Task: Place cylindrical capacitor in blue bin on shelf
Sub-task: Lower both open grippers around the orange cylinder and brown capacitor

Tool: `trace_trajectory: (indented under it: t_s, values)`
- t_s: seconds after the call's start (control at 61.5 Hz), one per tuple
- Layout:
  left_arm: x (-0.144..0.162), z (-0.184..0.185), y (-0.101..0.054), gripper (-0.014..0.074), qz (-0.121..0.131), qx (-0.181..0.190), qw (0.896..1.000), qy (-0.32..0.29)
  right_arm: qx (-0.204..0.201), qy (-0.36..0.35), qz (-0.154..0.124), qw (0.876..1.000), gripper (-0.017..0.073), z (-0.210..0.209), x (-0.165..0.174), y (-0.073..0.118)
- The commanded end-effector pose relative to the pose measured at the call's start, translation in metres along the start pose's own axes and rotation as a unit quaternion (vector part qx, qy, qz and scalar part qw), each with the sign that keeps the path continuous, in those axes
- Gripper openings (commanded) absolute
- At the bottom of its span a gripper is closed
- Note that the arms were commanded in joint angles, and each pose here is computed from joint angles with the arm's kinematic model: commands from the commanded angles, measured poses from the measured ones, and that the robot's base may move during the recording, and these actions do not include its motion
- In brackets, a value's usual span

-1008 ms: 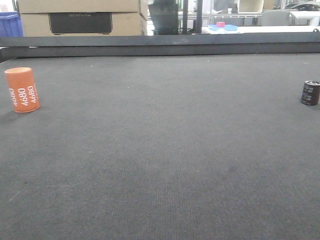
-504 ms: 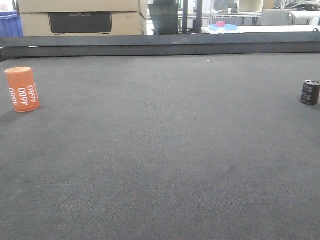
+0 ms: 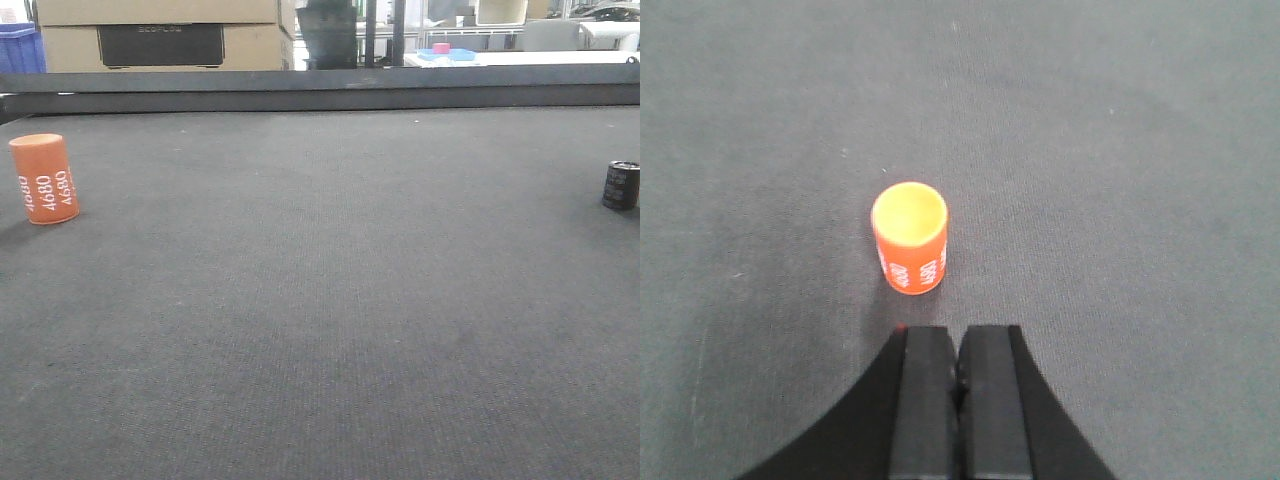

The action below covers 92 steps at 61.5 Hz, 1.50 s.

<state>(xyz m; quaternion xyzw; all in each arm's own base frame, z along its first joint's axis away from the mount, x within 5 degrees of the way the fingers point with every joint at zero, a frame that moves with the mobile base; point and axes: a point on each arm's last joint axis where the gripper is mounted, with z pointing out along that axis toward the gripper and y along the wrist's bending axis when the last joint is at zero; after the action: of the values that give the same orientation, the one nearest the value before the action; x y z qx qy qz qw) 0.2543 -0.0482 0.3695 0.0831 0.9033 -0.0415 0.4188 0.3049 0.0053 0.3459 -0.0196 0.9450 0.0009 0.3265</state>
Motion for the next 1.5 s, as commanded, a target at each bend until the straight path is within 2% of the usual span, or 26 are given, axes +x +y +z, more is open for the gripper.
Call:
trace_trajectory:
  t_s: [0.0, 0.195, 0.26, 0.455, 0.569, 0.732, 1.073, 1.301, 1.398, 1.48]
  values:
    - [-0.017, 0.008, 0.0, -0.0111, -0.009, 0.001, 1.0, 0.014, 0.006, 0.02, -0.004, 1.0, -0.0165, 0.016, -0.015, -0.003]
    - [-0.033, 0.031, 0.001, -0.0111, -0.01, 0.001, 0.999, 0.044, 0.005, 0.069, -0.004, 0.998, -0.015, 0.059, -0.038, -0.003]
    - [-0.033, 0.038, 0.001, -0.0111, -0.023, 0.0, 0.998, 0.054, 0.004, 0.093, -0.004, 0.996, -0.008, 0.077, -0.043, -0.004]
    - [-0.032, 0.045, 0.001, -0.0111, -0.023, 0.0, 0.998, 0.064, 0.0, 0.118, -0.001, 0.993, 0.0223, 0.119, -0.049, -0.004]
    - [-0.031, 0.045, 0.001, -0.0111, -0.023, 0.0, 0.998, 0.065, -0.003, 0.126, 0.001, 0.992, 0.0309, 0.138, -0.049, -0.003]
    - [-0.03, 0.045, 0.0, -0.0111, -0.023, 0.001, 0.997, 0.074, -0.003, 0.144, 0.001, 0.99, 0.0366, 0.162, -0.044, -0.003]
    - [-0.028, 0.045, 0.0, -0.0111, -0.023, 0.001, 0.996, 0.082, -0.006, 0.167, 0.004, 0.986, 0.0373, 0.196, -0.035, -0.003]
    - [-0.027, 0.044, 0.0, -0.0111, -0.023, 0.001, 0.996, 0.09, -0.006, 0.175, 0.004, 0.984, 0.0365, 0.203, -0.032, -0.003]
    - [-0.026, 0.044, 0.0, -0.0111, -0.023, 0.001, 0.995, 0.093, -0.006, 0.175, 0.004, 0.984, 0.029, 0.203, -0.032, -0.003]
    - [-0.026, 0.044, 0.0, -0.0111, -0.023, 0.001, 0.995, 0.093, -0.007, 0.177, 0.004, 0.984, 0.0143, 0.203, -0.031, -0.003]
